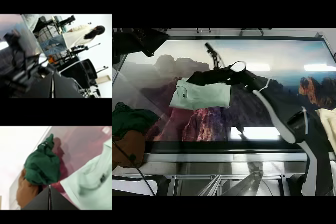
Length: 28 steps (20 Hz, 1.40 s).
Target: Fold the shirts.
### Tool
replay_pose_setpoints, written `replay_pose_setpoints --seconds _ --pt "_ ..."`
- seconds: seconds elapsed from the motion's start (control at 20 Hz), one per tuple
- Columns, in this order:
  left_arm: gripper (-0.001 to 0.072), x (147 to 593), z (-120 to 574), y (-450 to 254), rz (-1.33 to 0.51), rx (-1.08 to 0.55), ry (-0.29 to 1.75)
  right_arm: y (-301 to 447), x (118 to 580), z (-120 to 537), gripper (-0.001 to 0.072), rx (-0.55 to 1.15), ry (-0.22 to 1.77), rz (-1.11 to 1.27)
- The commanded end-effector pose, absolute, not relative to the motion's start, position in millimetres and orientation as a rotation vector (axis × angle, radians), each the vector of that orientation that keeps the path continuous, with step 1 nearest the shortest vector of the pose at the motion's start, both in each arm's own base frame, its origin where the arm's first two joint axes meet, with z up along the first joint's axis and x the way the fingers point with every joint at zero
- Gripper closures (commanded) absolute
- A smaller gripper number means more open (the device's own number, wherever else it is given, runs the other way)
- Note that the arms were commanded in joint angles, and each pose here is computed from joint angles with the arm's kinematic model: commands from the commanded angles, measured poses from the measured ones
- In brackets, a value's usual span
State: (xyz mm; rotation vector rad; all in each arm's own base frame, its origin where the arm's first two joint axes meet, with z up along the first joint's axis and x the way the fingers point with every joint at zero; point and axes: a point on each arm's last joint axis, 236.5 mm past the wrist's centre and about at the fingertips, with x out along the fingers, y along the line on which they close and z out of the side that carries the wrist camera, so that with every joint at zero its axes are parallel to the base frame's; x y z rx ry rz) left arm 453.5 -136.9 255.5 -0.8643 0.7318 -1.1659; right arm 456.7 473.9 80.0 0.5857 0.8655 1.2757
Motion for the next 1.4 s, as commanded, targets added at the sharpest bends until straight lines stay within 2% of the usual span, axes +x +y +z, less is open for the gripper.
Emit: replay_pose_setpoints --seconds 0.0,0.15,0.2,0.25,0.3,0.55,0.8,0.85,0.9,0.95,1.0,1.1,1.25,1.35 --pt "0.0704 440.5 240.2 -139.0 -1.198 -0.870 0.779 389.8 462.3 87.1 0.0694 0.612 1.027 1.187" --pt "0.0704 430.2 240.2 -141.6 -1.241 -0.852 0.796 308.2 467.6 31.6 0.0690 0.536 1.196 0.902" --pt "0.0704 430.4 239.9 -141.9 -1.243 -0.846 0.792 290.5 465.0 7.7 0.0516 0.529 1.254 0.827" --pt "0.0704 430.5 239.8 -142.5 -1.245 -0.840 0.788 279.3 465.6 -13.2 0.0133 0.542 1.292 0.761" --pt "0.0704 430.1 240.0 -143.3 -1.249 -0.835 0.784 273.9 466.3 -32.9 0.0021 0.564 1.323 0.704" --pt "0.0703 425.2 239.2 -151.0 -1.276 -0.813 0.790 294.3 470.5 -97.7 0.0021 0.650 1.388 0.604" --pt "0.0704 423.2 239.0 -156.0 -1.291 -0.797 0.787 345.8 469.6 -104.1 0.0025 0.772 1.343 0.673" --pt "0.0703 423.2 239.0 -156.0 -1.291 -0.797 0.787 353.2 471.2 -100.2 0.0120 0.808 1.330 0.682" --pt "0.0703 423.2 238.9 -156.0 -1.291 -0.797 0.787 360.3 473.0 -92.0 0.0355 0.829 1.301 0.719" --pt "0.0704 423.3 239.0 -155.8 -1.291 -0.798 0.787 368.5 475.7 -78.8 0.0500 0.868 1.262 0.767" --pt "0.0703 423.2 238.9 -156.0 -1.291 -0.797 0.787 375.6 477.4 -63.1 0.0698 0.918 1.229 0.818" --pt "0.0704 423.1 239.0 -156.0 -1.291 -0.798 0.788 379.6 475.2 -27.9 0.0692 0.939 1.177 0.911" --pt "0.0704 421.4 239.0 -156.2 -1.297 -0.798 0.793 345.4 471.7 45.3 0.0694 0.792 1.096 0.957" --pt "0.0704 414.2 238.8 -156.8 -1.323 -0.791 0.812 286.4 472.4 105.2 0.0693 0.656 1.025 0.857"
